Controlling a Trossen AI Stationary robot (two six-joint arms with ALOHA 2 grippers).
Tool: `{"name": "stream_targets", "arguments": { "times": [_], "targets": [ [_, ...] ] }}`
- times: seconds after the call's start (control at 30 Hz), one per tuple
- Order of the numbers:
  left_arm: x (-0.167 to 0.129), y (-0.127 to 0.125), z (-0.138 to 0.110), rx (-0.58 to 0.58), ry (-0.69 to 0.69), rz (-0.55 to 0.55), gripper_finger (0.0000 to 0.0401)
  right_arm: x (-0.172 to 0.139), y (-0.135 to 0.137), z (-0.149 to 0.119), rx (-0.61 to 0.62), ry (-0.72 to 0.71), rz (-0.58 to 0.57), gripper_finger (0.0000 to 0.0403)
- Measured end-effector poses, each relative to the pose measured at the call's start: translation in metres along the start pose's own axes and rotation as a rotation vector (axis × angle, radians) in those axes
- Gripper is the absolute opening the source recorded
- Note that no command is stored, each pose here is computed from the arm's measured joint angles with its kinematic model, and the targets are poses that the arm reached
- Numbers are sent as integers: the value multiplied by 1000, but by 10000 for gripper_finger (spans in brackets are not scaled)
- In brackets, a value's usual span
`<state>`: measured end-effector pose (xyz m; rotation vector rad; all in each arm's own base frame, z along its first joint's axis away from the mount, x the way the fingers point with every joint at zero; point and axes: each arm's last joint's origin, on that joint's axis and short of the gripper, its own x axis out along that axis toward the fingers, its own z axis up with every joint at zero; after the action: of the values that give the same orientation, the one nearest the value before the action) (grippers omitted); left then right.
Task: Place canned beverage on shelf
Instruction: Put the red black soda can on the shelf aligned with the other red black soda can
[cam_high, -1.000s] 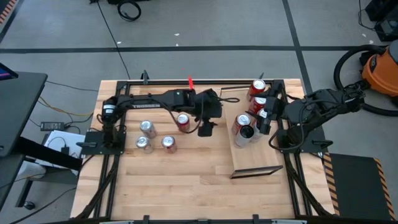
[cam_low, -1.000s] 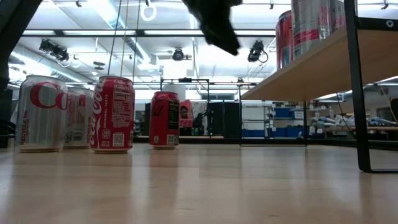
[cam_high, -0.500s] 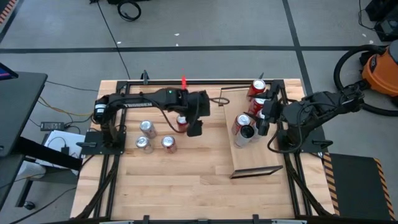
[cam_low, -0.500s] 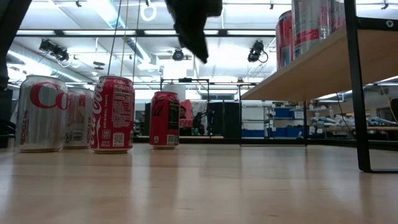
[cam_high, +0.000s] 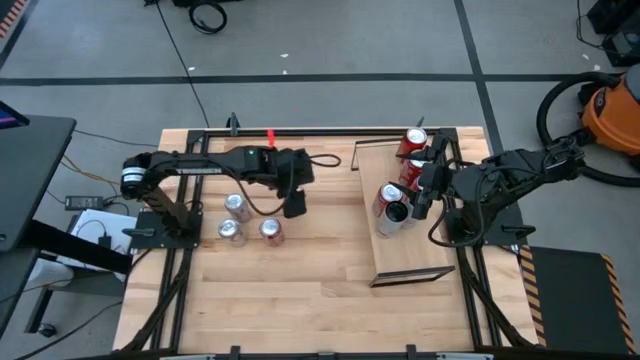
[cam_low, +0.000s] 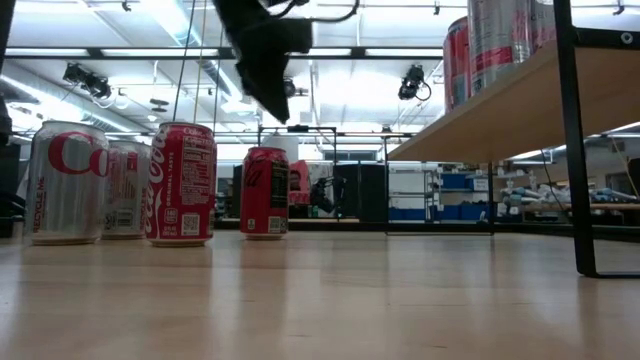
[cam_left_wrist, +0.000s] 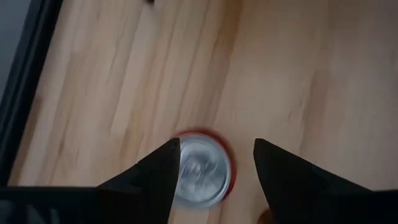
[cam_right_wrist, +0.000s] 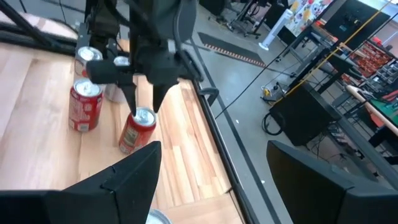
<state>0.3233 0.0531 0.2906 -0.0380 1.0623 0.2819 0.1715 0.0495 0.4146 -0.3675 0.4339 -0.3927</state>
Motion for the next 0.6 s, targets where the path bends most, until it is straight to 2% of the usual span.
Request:
{"name": "stream_targets", "arguments": {
  "times": [0.1, 0.2, 0.47, 0.6],
  "targets": [
    [0, 6, -5, -37, 18, 9, 216, 0, 0, 2, 3, -16, -2, 302],
    [4, 9, -10, -24, 82, 17, 233, 0, 0, 3, 9, -27, -3, 302],
    [5, 13, -13, -25, 110, 19, 338, 0, 0, 3, 10, -27, 3, 302],
    [5, 17, -15, -42, 129, -8, 358, 1, -1, 3, -4, -24, -5, 302]
  ]
}}
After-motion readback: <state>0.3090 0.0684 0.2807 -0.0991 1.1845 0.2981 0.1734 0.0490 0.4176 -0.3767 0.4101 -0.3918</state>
